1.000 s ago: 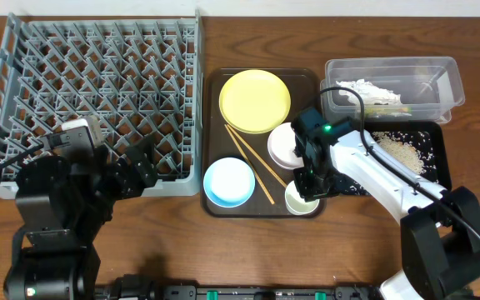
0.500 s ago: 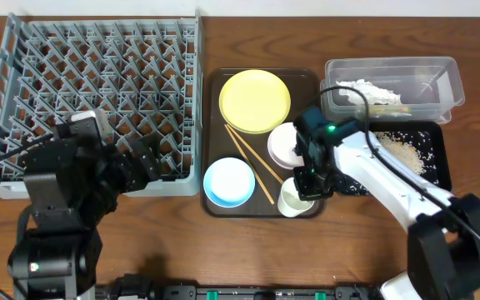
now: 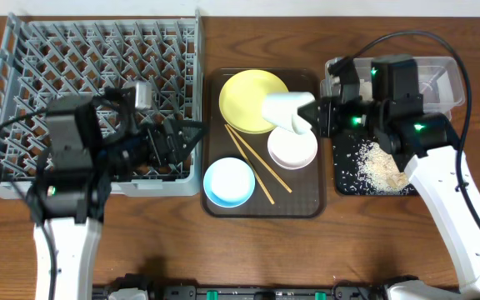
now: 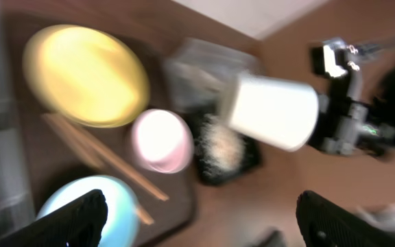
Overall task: Sort waste into correct bins and load items into the dishwasher
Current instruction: 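Hand green cup from right gripper to left gripper over tray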
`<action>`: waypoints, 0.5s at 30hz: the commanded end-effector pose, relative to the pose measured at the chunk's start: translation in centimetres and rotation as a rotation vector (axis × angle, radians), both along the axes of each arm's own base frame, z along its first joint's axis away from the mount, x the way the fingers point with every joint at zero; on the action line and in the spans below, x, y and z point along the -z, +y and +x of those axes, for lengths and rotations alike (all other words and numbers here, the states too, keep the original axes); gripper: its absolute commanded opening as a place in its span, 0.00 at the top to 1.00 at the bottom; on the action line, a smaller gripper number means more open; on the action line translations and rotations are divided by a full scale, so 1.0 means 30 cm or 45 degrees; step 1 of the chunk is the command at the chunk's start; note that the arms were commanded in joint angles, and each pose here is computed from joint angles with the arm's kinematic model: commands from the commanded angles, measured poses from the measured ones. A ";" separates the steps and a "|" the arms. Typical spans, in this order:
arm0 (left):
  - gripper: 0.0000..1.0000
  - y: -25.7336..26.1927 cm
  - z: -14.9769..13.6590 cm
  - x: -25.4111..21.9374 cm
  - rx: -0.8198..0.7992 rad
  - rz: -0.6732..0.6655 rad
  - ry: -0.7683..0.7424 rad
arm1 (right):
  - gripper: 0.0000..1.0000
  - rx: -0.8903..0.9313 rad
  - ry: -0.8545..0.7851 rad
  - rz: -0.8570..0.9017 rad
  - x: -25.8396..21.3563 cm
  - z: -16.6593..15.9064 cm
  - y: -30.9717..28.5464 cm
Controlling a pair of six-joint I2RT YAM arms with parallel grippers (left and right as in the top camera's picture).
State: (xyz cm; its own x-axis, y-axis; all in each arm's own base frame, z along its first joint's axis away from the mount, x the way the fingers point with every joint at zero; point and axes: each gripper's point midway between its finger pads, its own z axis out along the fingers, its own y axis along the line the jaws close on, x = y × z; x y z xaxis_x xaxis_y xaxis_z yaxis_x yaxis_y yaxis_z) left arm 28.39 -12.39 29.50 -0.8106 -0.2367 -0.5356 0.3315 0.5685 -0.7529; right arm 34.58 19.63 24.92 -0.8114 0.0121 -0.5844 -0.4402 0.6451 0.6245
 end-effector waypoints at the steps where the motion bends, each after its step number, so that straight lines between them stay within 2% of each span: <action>1: 0.11 -0.089 -0.065 -0.095 0.347 -0.310 -0.007 | 0.99 -0.255 -0.009 0.247 -0.084 -0.052 0.087; 5: 0.11 -0.106 -0.058 -0.117 0.528 -0.471 -0.016 | 0.99 -0.427 -0.077 0.396 -0.131 -0.056 0.134; 15: 0.11 -0.105 -0.023 -0.078 0.527 -0.492 0.039 | 0.99 -0.691 -0.061 0.566 -0.100 -0.075 0.220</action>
State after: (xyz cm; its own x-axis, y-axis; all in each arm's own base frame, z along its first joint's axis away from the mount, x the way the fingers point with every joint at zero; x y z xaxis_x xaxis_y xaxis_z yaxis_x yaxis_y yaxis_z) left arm 28.24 -15.50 30.78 -0.9004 -0.0858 -0.4265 0.4153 0.1224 -0.9014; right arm 34.05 25.05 27.36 -0.7381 -0.0931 -0.6682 -0.6743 0.1325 0.7265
